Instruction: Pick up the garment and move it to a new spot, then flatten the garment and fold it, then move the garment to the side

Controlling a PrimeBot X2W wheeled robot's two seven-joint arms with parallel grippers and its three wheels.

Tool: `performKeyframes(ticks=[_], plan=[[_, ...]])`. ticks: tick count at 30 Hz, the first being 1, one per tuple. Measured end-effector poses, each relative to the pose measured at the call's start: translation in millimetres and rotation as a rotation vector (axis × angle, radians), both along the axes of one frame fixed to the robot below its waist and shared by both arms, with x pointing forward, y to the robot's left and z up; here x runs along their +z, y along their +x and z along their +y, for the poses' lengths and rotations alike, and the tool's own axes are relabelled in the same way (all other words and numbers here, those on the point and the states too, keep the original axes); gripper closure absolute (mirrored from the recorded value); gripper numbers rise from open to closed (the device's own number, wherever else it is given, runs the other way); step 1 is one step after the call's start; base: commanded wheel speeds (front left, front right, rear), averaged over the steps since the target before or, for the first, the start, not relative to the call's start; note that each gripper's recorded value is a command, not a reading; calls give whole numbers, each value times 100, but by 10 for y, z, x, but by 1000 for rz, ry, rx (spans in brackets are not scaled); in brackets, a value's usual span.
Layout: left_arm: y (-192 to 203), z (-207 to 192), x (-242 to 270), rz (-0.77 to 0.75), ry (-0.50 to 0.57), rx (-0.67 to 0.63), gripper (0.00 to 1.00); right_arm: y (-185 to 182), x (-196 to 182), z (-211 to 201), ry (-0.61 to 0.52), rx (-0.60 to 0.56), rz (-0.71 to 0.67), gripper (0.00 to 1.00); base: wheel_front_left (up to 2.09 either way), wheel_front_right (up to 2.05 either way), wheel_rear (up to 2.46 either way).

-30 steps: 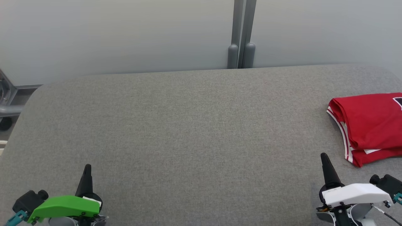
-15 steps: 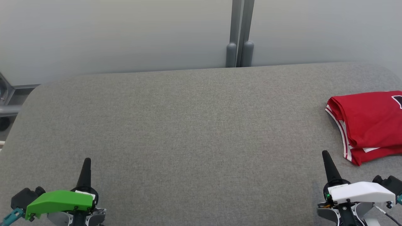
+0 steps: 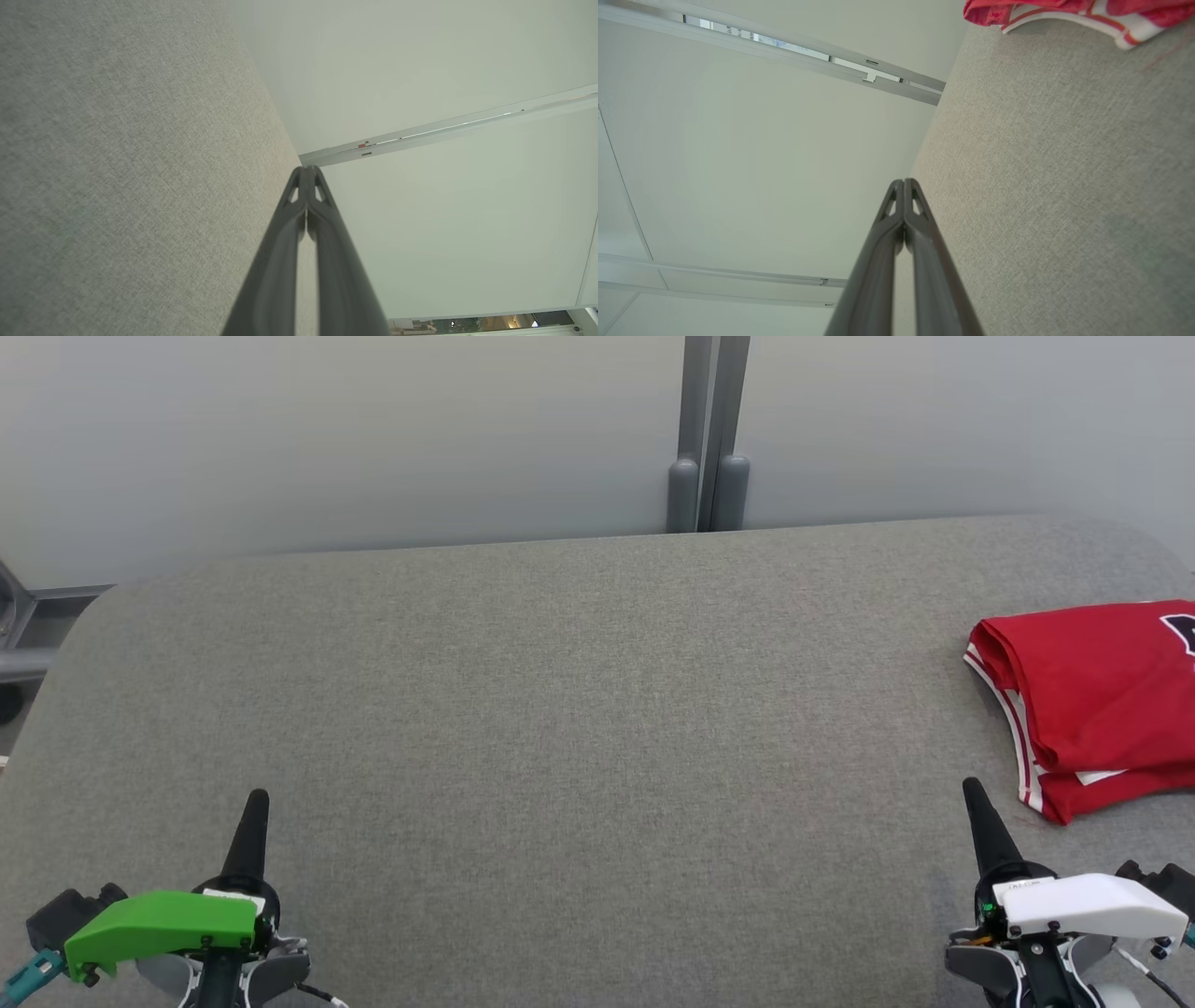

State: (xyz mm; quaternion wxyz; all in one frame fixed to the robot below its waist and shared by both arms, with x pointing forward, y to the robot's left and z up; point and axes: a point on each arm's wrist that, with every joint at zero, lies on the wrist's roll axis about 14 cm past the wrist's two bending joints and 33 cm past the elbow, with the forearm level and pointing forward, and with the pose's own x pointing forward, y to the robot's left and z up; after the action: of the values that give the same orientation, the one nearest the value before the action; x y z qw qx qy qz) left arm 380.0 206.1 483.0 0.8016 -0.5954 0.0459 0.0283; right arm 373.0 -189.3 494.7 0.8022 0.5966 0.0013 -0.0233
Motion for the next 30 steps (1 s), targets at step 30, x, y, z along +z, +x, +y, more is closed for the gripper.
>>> performKeyframes(ticks=[30], plan=[[138, -59, 166, -58, -220, -26, 100, 9, 54, -82, 219, -27, -25, 100, 0, 0, 0]])
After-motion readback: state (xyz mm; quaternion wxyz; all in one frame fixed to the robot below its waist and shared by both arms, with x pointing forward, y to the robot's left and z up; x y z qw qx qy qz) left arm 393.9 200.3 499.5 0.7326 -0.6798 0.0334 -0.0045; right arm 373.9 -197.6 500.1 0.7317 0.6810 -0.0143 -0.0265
